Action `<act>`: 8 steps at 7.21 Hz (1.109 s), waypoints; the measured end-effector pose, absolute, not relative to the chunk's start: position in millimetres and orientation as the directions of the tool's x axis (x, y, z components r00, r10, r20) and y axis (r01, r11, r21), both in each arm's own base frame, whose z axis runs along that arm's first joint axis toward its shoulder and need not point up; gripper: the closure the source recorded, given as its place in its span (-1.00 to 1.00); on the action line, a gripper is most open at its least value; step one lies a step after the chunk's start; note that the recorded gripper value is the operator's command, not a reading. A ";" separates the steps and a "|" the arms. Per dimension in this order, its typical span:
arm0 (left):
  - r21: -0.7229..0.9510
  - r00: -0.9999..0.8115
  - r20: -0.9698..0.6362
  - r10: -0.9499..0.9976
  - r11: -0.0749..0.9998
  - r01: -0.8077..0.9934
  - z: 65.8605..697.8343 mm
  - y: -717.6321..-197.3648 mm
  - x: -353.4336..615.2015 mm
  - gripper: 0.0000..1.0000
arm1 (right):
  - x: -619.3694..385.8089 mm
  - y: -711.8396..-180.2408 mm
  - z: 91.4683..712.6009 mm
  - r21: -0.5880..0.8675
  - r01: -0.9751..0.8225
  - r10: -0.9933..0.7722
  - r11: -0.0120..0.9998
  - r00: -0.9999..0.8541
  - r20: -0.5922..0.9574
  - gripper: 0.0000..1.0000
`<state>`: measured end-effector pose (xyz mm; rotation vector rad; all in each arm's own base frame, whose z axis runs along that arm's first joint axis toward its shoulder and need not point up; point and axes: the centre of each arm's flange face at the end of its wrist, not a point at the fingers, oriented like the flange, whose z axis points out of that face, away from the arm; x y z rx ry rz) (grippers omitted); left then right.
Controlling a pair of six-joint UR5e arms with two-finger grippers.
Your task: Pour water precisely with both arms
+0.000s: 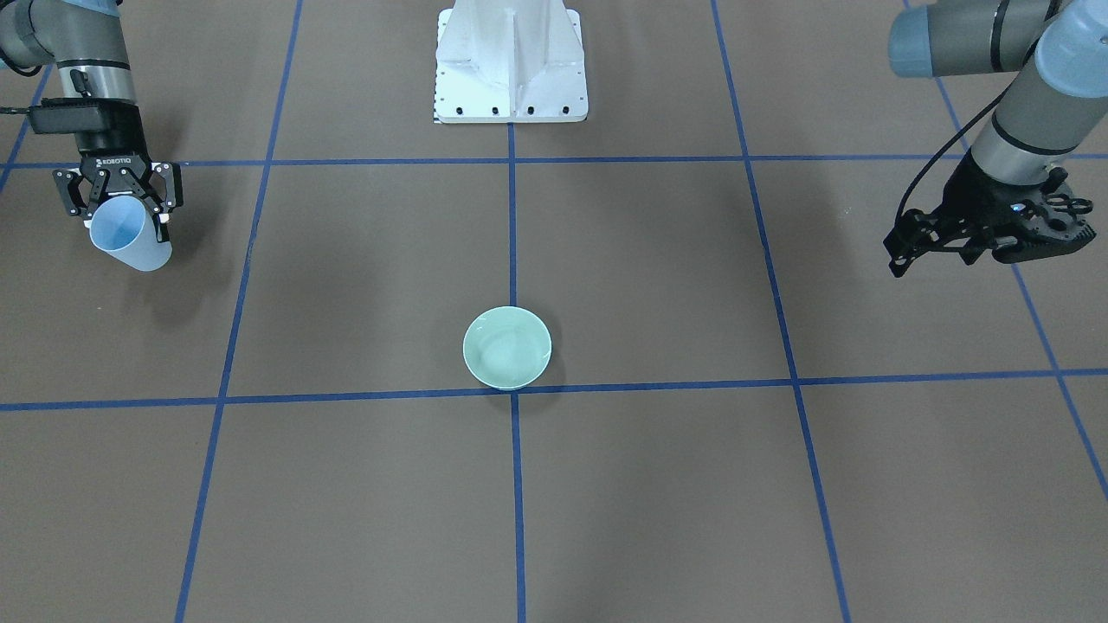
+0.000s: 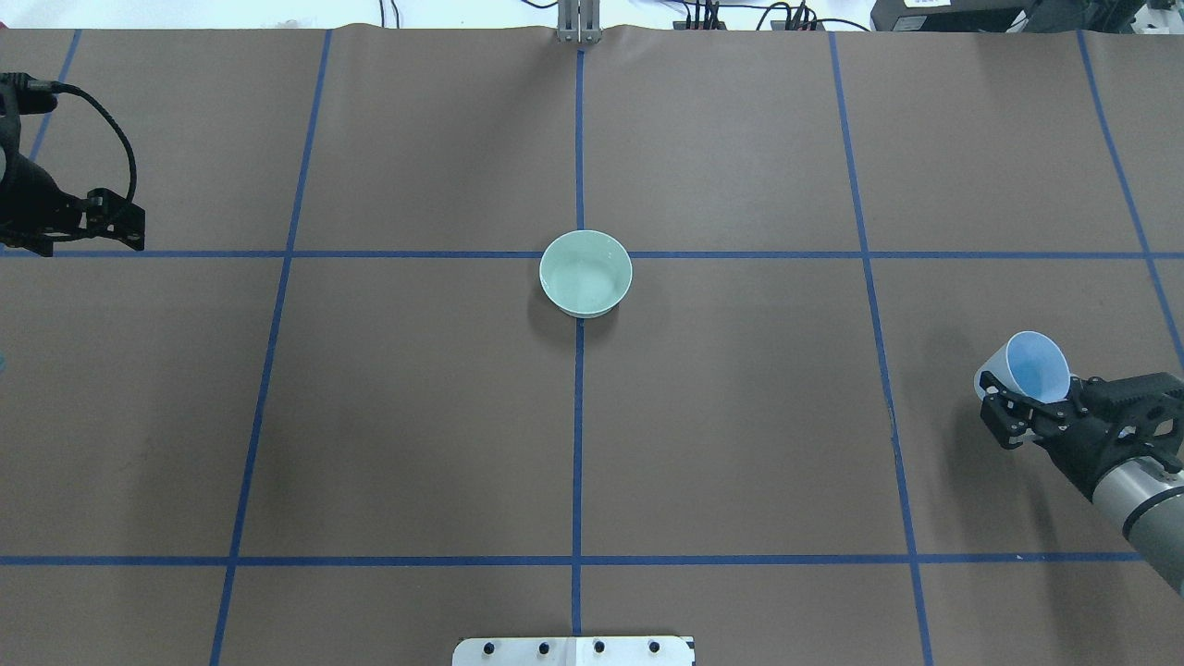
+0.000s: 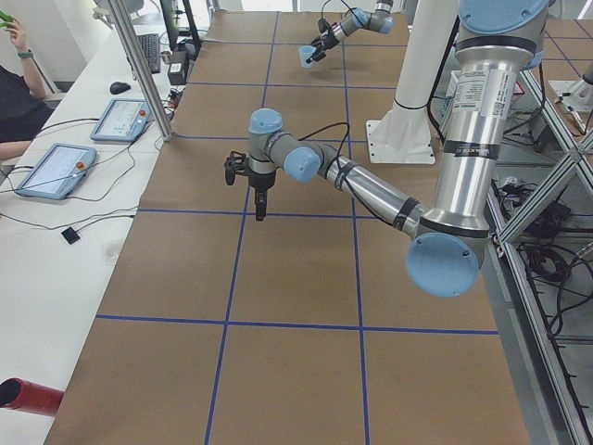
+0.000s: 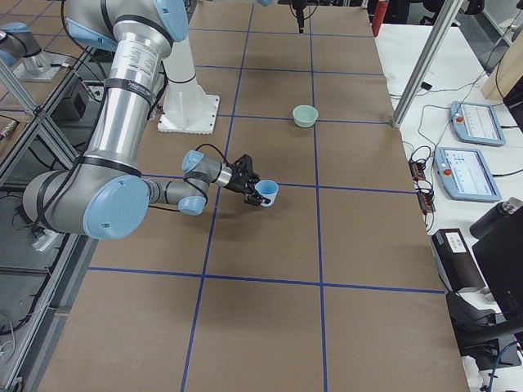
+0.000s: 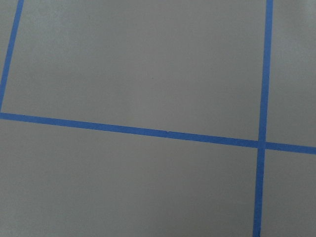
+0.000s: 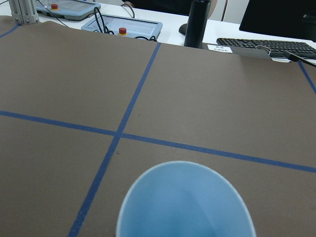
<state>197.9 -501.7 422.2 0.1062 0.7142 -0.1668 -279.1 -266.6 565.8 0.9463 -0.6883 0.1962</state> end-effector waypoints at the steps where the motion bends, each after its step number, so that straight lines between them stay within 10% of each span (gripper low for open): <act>1: 0.039 0.744 -0.658 -0.115 0.982 0.187 422.9 -501.8 198.3 -1.00 | -280.4 -264.8 569.1 0.681 -0.441 -0.139 0.585 0.772 0.620 0.69; 3: 0.039 0.745 -0.657 -0.114 0.982 0.184 423.9 -501.9 198.9 -1.00 | -284.7 -260.2 575.6 0.687 -0.428 -0.150 0.588 0.777 0.612 0.69; 5: 0.040 0.746 -0.657 -0.112 0.982 0.183 424.4 -502.0 199.2 -1.00 | -288.4 -255.5 583.2 0.698 -0.411 -0.159 0.587 0.787 0.596 0.02; 6: 0.040 0.746 -0.656 -0.111 0.983 0.182 425.0 -502.0 199.2 -1.00 | -289.3 -254.2 584.8 0.700 -0.406 -0.162 0.587 0.789 0.593 -0.95; 8: 0.040 0.748 -0.655 -0.110 0.983 0.179 426.3 -502.1 199.2 -1.00 | -291.4 -253.1 586.9 0.707 -0.402 -0.165 0.581 0.793 0.586 -0.98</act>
